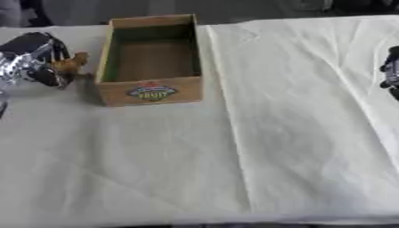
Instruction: Pick up objects on the table and place them in the box.
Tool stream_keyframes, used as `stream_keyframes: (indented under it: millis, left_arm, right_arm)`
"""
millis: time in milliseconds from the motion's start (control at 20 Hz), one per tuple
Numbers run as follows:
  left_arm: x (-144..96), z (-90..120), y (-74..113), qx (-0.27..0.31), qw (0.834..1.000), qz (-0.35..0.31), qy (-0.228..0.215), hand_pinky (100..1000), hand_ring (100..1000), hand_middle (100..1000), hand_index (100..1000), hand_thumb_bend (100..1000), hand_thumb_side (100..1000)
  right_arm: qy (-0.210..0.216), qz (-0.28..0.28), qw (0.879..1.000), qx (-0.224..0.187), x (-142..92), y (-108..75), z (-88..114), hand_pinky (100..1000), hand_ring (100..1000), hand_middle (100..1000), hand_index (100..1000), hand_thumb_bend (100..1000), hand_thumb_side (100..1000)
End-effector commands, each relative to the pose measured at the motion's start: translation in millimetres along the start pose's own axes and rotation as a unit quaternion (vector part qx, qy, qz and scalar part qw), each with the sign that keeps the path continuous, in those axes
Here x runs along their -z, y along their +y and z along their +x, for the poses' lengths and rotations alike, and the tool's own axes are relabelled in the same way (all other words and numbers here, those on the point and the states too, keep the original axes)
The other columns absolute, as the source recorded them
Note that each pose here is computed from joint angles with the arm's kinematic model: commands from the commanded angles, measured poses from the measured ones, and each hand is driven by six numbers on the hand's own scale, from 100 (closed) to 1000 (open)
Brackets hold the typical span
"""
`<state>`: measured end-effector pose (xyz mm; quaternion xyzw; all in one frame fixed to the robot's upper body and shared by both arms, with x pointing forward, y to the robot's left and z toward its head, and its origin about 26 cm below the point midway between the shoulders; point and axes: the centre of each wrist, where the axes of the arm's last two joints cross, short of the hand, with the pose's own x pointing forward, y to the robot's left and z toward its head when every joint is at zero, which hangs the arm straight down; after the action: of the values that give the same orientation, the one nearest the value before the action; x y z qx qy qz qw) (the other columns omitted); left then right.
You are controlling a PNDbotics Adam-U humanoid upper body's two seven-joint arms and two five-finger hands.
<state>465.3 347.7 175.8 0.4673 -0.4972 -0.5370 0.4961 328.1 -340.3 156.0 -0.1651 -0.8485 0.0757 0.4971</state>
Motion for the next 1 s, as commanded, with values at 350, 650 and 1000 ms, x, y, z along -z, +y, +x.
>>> stream_keyframes:
  millis: [350, 650, 1000]
  left_arm:
    - [-4, -4, 27.8, -0.025, 0.999, 0.028, -0.009, 439, 315, 296, 397, 337, 100]
    - [-12, 13, 73.2, -0.024, 0.996, 0.071, -0.052, 440, 310, 291, 392, 341, 100]
    - [-11, 55, 105.0, -0.038, 0.985, 0.111, -0.129, 438, 311, 293, 393, 338, 100]
  right_arm:
    - [-0.014, 0.000, 1.000, -0.008, 4, -6.5, 8, 424, 581, 655, 796, 100, 360]
    - [-0.012, 0.002, 1.000, -0.010, 3, -7.2, 7, 424, 582, 655, 796, 100, 359]
    - [-0.009, 0.006, 1.000, -0.009, 3, -6.3, 5, 424, 582, 655, 796, 100, 360]
